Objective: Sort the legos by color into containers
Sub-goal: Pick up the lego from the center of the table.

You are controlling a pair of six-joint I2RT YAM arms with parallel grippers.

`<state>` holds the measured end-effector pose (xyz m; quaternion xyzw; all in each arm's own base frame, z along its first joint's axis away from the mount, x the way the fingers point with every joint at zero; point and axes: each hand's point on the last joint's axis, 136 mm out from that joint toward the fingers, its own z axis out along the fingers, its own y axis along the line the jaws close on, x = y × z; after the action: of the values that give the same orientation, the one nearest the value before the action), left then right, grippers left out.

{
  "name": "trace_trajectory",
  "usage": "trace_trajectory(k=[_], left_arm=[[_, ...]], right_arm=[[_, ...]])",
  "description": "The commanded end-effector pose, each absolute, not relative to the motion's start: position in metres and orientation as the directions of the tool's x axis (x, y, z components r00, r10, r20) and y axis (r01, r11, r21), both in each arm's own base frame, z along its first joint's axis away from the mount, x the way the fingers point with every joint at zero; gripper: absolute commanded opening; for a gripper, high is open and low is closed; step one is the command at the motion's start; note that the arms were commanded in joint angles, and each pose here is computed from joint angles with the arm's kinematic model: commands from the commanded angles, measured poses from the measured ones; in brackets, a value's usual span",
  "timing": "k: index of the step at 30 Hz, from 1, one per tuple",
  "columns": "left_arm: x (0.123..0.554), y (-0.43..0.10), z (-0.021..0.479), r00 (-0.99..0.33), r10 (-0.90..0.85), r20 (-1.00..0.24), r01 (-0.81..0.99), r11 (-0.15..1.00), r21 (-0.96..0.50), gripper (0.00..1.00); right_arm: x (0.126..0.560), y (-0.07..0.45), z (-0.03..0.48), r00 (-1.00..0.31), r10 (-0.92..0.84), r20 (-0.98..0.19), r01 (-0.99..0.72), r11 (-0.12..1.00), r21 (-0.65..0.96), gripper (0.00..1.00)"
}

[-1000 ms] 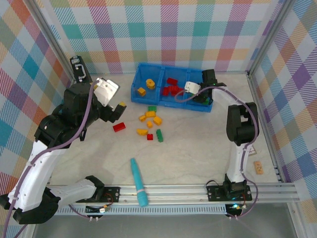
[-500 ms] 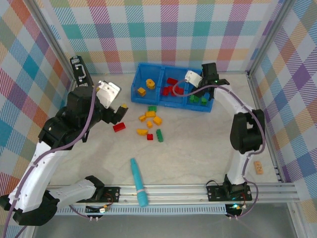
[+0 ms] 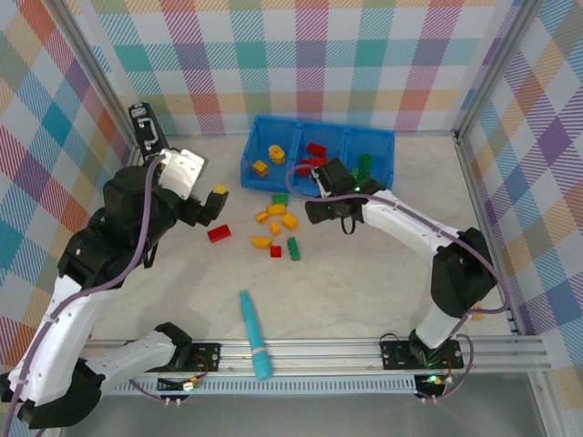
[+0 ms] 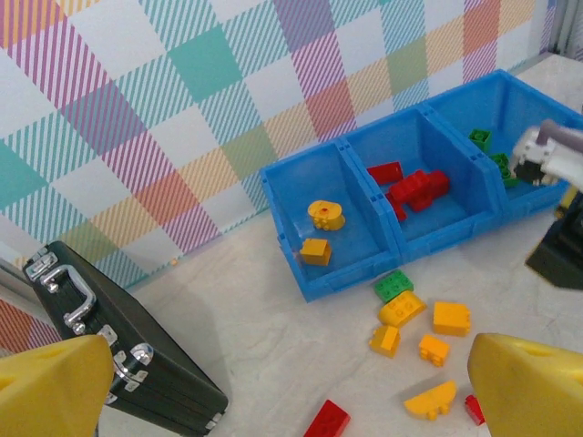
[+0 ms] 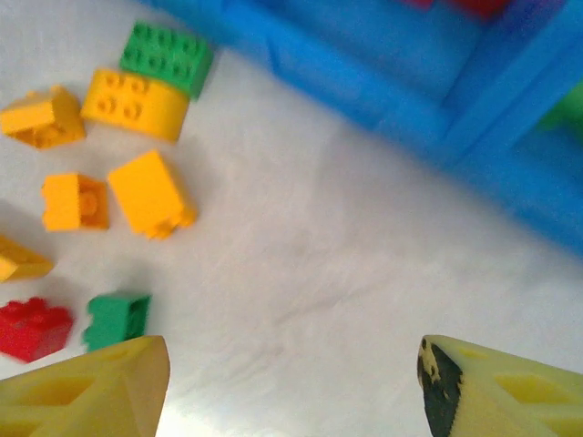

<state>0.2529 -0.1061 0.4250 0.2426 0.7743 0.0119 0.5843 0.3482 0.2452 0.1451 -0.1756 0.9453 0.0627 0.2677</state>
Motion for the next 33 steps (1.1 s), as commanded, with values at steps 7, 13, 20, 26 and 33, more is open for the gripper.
trace_trajectory(k=[7, 13, 20, 26, 33], left_arm=[[0.24, -0.105, 0.435, -0.146, 0.323, -0.935, 0.374, 0.893, 0.25, 1.0], [0.232, -0.103, 0.437, -0.13, 0.308, -0.942, 0.382, 0.893, 0.239, 1.0], [0.228, -0.1, 0.438, -0.119, 0.303, -0.945, 0.379, 0.894, 0.239, 1.0], [0.227, -0.099, 0.438, -0.114, 0.304, -0.946, 0.378, 0.894, 0.241, 1.0], [0.223, -0.097, 0.441, -0.107, 0.306, -0.946, 0.375, 0.894, 0.247, 1.0]], right_arm=[[0.274, 0.309, 0.078, -0.966, -0.138, -0.217, -0.194, 0.946, 0.26, 0.7], [0.268, 0.327, 0.055, -0.964, -0.192, -0.185, -0.232, 0.947, 0.222, 0.7], [0.274, 0.323, 0.05, -0.944, -0.256, -0.209, -0.284, 0.951, 0.119, 0.69], [0.278, 0.32, 0.039, -0.931, -0.302, -0.205, -0.321, 0.945, 0.068, 0.64], [0.281, 0.322, 0.027, -0.913, -0.368, -0.179, -0.379, 0.925, 0.034, 0.49]])
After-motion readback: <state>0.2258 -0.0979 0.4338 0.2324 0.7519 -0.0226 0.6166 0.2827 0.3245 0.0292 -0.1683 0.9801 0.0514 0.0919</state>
